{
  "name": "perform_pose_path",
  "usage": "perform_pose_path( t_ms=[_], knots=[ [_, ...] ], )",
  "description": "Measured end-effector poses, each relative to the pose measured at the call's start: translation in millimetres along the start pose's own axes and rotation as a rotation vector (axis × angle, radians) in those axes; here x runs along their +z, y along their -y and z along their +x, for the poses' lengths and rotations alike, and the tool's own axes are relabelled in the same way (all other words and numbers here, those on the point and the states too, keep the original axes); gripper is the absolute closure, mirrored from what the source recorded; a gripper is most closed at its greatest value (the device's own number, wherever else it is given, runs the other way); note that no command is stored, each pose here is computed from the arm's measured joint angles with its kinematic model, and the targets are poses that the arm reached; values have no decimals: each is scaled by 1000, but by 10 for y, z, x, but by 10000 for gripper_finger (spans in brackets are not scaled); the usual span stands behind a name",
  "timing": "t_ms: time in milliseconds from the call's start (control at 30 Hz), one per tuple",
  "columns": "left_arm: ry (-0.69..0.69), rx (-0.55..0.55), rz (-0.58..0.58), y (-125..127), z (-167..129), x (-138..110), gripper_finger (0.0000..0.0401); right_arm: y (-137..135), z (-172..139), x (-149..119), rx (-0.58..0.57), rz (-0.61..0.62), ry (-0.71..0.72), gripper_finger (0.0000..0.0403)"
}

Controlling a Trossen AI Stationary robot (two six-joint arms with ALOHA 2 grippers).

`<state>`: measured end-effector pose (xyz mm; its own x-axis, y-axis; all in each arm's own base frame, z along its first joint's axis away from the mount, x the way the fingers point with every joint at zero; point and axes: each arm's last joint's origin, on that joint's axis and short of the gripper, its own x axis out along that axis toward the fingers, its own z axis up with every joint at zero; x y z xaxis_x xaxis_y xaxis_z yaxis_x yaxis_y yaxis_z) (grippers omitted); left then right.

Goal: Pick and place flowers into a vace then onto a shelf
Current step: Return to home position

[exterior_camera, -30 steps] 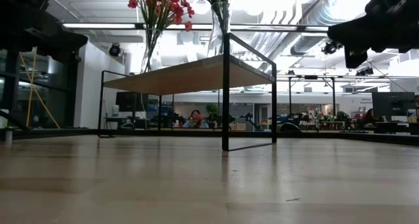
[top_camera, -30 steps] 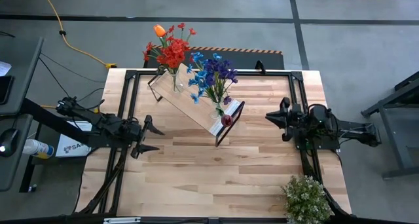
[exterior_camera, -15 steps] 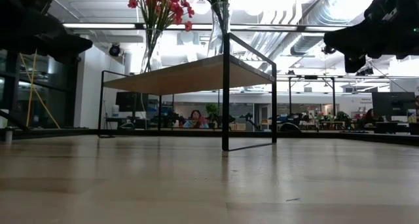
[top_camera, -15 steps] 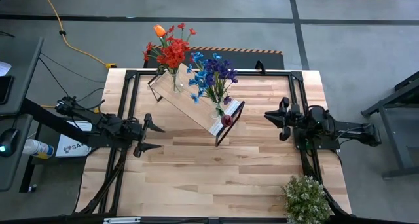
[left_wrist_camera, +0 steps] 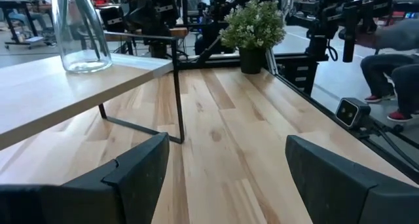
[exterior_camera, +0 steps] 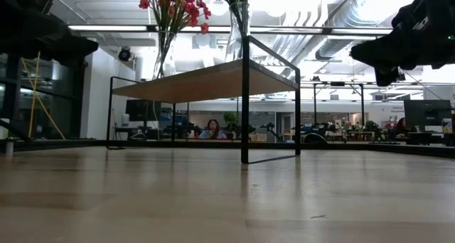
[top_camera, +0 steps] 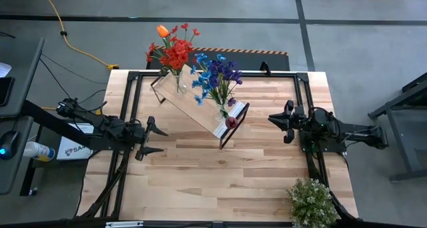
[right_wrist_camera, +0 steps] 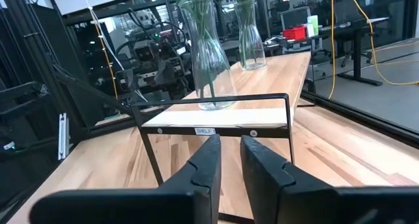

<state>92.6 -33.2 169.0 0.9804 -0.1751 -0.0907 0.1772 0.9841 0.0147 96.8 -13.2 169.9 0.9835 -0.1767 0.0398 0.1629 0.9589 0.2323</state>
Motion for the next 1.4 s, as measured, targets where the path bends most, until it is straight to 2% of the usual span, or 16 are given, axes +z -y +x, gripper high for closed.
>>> perform_pose_path(
  t_ms=[1400],
  knots=[
    [0,-1,-1,0,0,-1,64,1,1,-4,0,2,-2,355]
  ],
)
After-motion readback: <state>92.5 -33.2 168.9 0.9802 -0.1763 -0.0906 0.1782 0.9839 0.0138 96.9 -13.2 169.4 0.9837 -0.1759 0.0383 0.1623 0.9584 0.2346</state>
